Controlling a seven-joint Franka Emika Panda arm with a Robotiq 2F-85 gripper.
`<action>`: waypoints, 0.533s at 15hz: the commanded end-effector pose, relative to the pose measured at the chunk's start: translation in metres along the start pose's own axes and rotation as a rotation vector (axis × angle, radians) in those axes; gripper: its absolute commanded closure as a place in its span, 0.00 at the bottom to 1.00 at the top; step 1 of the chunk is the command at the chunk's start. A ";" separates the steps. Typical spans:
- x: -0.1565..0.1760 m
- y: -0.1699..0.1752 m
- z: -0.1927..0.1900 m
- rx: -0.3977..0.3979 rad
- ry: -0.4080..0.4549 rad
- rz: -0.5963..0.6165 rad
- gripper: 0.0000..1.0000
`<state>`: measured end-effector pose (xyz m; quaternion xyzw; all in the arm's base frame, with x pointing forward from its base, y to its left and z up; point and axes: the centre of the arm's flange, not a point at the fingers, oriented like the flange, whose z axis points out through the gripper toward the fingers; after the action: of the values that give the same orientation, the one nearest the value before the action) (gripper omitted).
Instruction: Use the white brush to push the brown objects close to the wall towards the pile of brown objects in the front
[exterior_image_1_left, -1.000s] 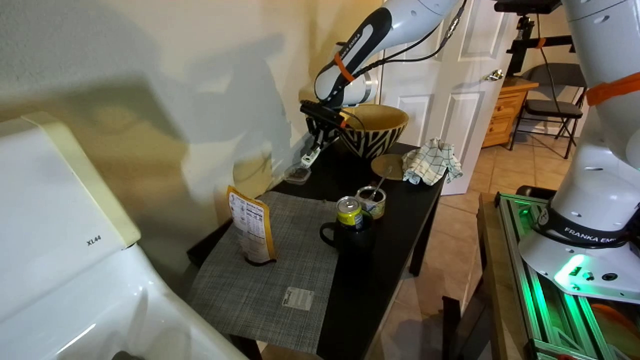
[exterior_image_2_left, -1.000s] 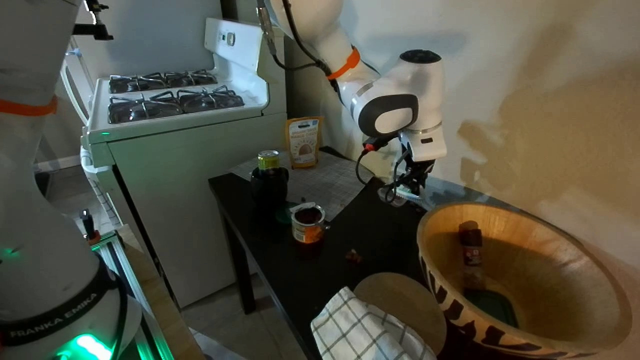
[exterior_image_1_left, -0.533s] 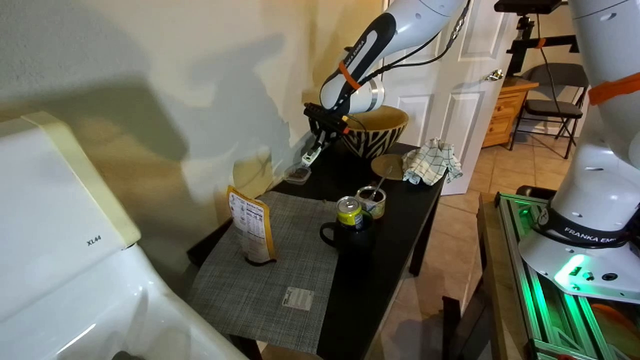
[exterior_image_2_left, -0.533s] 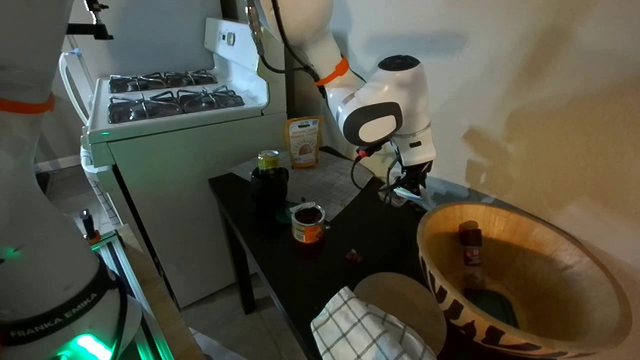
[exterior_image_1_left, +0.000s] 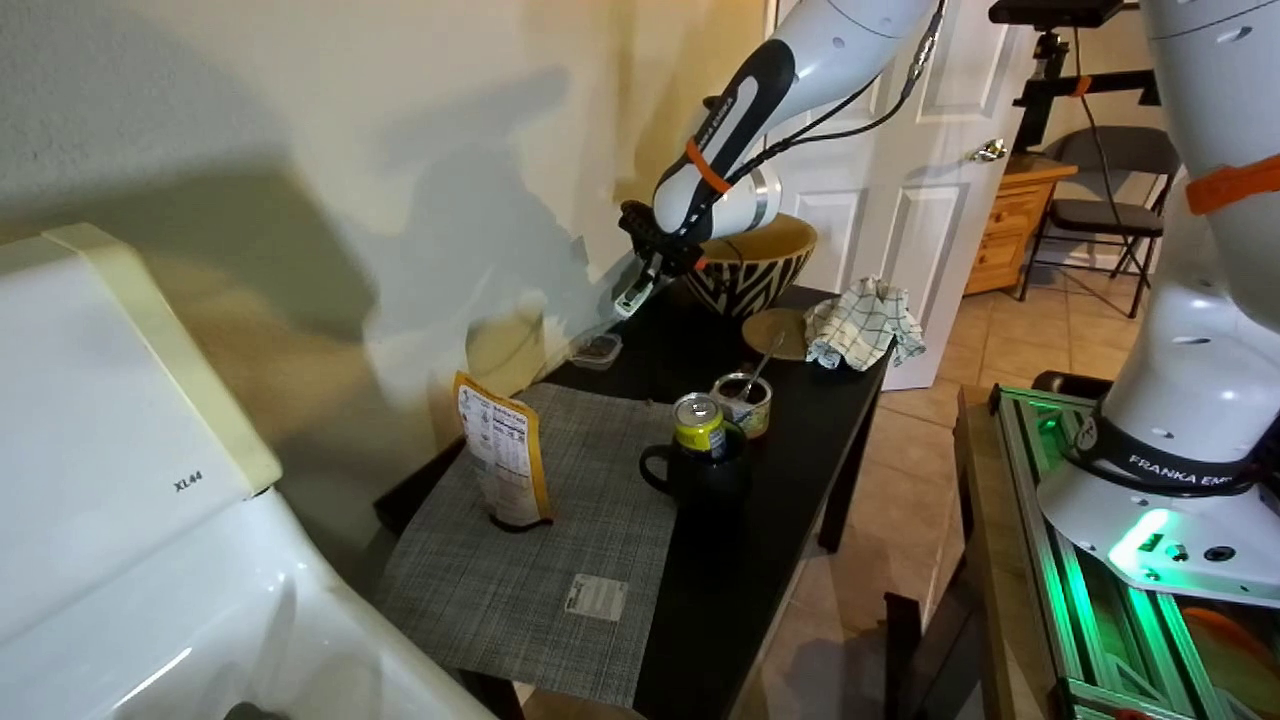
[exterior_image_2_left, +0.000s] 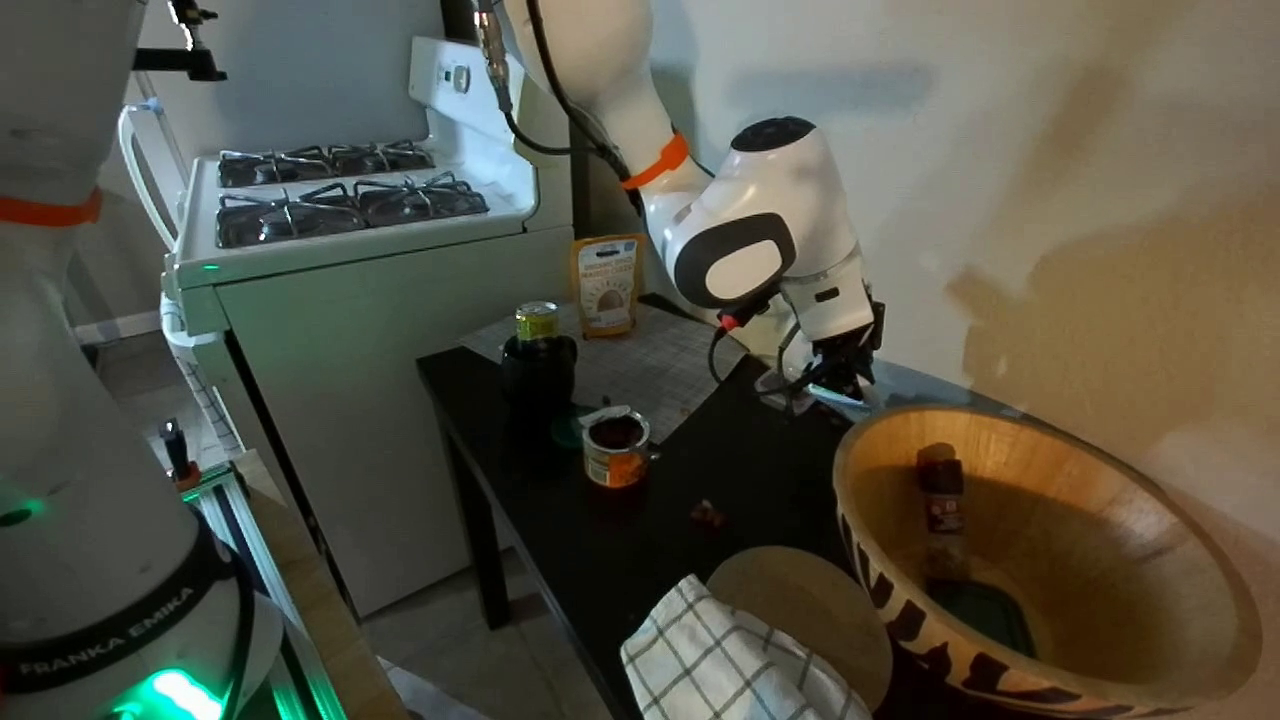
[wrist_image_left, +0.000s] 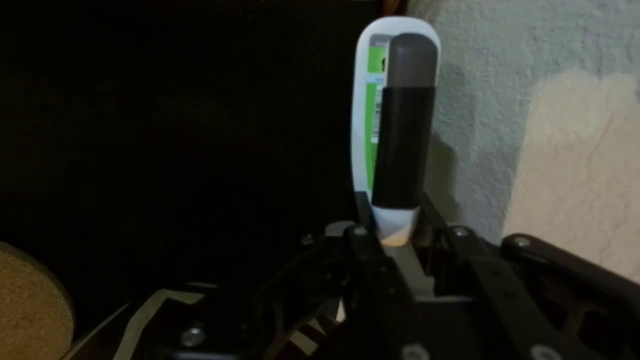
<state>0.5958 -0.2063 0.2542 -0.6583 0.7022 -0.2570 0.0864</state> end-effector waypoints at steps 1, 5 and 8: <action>-0.008 0.002 -0.003 -0.002 0.076 0.040 0.94; -0.019 -0.008 0.008 -0.014 0.130 -0.014 0.94; -0.034 -0.019 0.018 -0.015 0.157 -0.062 0.94</action>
<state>0.6046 -0.1938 0.2494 -0.6704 0.6831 -0.2877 0.0337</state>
